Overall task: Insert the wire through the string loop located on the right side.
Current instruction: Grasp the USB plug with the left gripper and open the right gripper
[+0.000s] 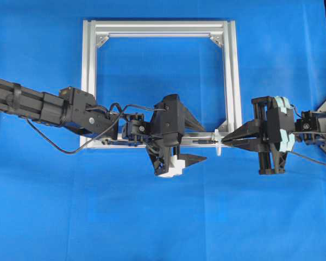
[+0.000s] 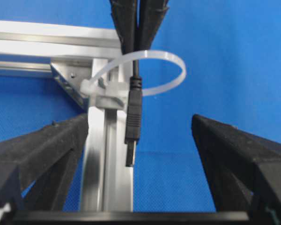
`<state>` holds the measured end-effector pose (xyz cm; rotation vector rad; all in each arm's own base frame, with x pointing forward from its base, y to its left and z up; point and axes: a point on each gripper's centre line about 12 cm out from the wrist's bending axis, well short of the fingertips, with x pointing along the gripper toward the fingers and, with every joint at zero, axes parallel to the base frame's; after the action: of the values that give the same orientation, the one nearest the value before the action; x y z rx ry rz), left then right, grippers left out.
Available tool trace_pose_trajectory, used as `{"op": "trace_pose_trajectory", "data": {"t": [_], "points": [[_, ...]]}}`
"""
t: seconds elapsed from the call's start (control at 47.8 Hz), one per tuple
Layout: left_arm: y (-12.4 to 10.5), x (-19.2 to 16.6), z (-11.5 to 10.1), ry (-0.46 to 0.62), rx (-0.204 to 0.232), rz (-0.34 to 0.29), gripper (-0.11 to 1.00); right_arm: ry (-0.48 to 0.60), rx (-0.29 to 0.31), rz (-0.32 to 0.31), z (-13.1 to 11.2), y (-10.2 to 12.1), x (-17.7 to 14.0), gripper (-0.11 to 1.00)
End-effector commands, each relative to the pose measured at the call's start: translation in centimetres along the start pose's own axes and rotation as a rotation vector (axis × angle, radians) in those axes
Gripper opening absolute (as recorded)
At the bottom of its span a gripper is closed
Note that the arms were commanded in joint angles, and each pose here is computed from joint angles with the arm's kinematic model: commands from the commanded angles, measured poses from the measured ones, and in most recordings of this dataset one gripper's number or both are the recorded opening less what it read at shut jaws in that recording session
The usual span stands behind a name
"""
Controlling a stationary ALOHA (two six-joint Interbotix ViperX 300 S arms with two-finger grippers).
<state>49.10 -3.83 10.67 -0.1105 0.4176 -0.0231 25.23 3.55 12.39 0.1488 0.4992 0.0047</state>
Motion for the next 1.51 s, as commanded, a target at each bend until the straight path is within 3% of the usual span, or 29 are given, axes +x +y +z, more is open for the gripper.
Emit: {"op": "trace_pose_trajectory", "data": {"t": [0.0, 1.026, 1.13, 1.256, 1.339, 1.486], "points": [[-0.02, 0.03, 1.81, -0.051, 0.0, -0.003, 0.86, -0.032, 0.008, 0.002, 0.89, 0.16, 0.2, -0.04], [-0.04, -0.03, 1.95, -0.054, -0.002, -0.003, 0.83, -0.03, 0.007, 0.004, 0.92, 0.19, 0.22, -0.04], [-0.06, -0.05, 2.09, -0.058, -0.002, -0.004, 0.67, -0.031, 0.007, 0.004, 0.97, 0.2, 0.24, -0.04], [0.03, -0.03, 1.97, -0.055, -0.001, -0.002, 0.28, -0.031, 0.007, 0.004, 0.97, 0.2, 0.24, -0.04], [0.03, -0.08, 1.98, -0.055, -0.001, -0.002, 0.08, -0.031, 0.007, 0.004, 0.93, 0.19, 0.22, -0.04], [0.03, -0.02, 2.02, -0.055, -0.001, -0.002, 0.08, -0.031, 0.007, 0.004, 0.97, 0.2, 0.24, -0.04]]}}
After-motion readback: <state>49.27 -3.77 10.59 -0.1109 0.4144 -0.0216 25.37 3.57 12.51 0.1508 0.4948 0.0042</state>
